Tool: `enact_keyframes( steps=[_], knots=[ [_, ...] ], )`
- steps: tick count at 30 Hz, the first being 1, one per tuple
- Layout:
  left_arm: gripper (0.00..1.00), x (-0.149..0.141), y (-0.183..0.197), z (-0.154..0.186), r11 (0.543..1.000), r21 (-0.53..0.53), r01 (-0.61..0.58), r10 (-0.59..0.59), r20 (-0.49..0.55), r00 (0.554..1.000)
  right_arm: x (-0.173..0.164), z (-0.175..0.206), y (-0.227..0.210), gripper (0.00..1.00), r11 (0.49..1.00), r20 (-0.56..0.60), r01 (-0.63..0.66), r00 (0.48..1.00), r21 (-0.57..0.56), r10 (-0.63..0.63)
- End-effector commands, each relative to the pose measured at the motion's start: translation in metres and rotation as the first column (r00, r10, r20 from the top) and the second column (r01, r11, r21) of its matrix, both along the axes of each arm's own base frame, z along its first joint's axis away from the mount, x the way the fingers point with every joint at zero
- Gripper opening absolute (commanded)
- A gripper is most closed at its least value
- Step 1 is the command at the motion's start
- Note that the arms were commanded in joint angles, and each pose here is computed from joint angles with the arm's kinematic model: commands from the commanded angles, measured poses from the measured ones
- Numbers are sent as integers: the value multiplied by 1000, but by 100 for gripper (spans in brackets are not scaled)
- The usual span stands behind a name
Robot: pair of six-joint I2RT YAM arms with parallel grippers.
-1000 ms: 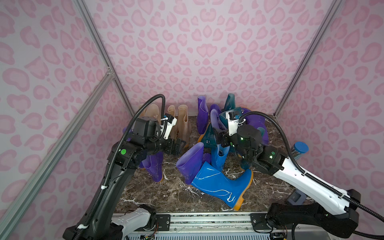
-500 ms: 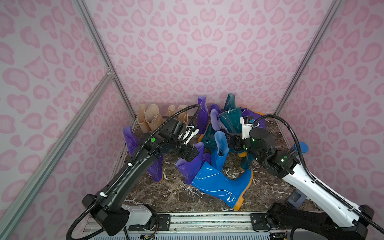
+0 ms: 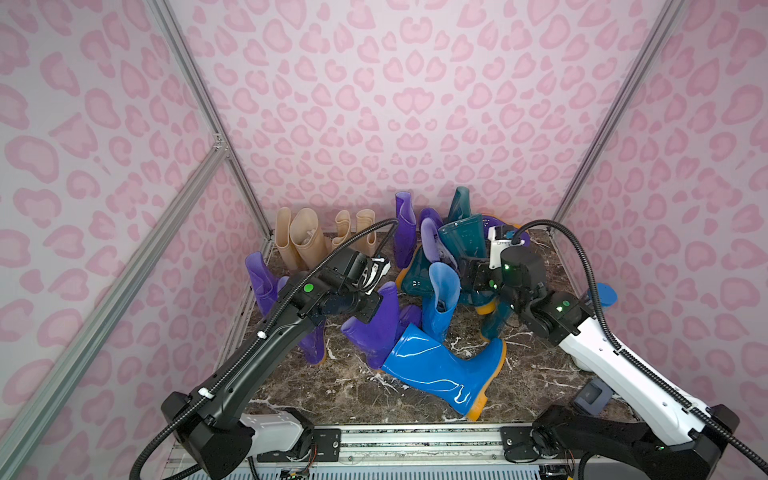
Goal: Match and arrange rain boots in pairs
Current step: Pair a pair of rain boots at the center of the board.
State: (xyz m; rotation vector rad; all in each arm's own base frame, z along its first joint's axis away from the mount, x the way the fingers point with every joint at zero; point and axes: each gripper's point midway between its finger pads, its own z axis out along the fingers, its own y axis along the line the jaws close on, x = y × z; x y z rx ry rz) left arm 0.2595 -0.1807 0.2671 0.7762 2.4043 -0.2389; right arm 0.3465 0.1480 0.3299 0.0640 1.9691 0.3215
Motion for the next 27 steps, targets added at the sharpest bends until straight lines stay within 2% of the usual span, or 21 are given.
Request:
enact_keyframes(
  steps=[1, 4, 8, 12, 16, 17, 18, 20, 21, 22, 23, 25, 27],
  knots=[
    [2, 2, 32, 13, 991, 67, -119, 115, 66, 991, 12, 15, -24, 83, 997, 55, 73, 996, 29, -74],
    [2, -2, 43, 15, 985, 76, -153, 148, 70, 986, 24, 16, -54, 83, 990, 51, 133, 989, 54, -135],
    [2, 3, 65, 15, 958, 107, -265, 255, 96, 962, 34, 21, -99, 80, 968, 51, 226, 971, 106, -232],
    [2, 12, 70, 9, 946, 56, -318, 313, 86, 946, 41, 29, -146, 77, 940, 52, 301, 948, 163, -313],
    [2, 21, 73, 7, 934, 36, -356, 352, 89, 932, 44, 30, -189, 74, 904, 40, 393, 914, 171, -405],
    [6, 22, 72, 5, 935, 32, -353, 350, 83, 933, 45, 27, -196, 70, 897, 33, 405, 908, 178, -417],
    [21, 23, 70, 5, 937, 29, -348, 345, 79, 935, 48, 22, -202, 67, 892, 16, 410, 907, 192, -421],
    [41, 24, 70, 9, 935, 25, -354, 351, 81, 933, 51, 14, -196, 64, 905, -3, 366, 927, 217, -374],
    [58, 23, 69, 16, 938, 8, -346, 344, 90, 935, 51, 13, -186, 64, 917, -7, 326, 943, 230, -333],
    [65, 22, 68, 24, 941, -11, -338, 338, 99, 936, 49, 12, -179, 65, 922, -10, 305, 950, 239, -312],
    [67, 19, 64, 29, 948, -31, -316, 318, 95, 943, 46, 13, -174, 66, 923, -6, 302, 951, 238, -310],
    [77, 14, 49, 55, 960, -121, -251, 264, 103, 959, 40, 18, -162, 72, 936, 19, 296, 952, 192, -306],
    [79, 9, 28, 71, 965, -198, -172, 191, 84, 978, 39, 17, -164, 75, 933, 11, 324, 944, 156, -330]
  ],
)
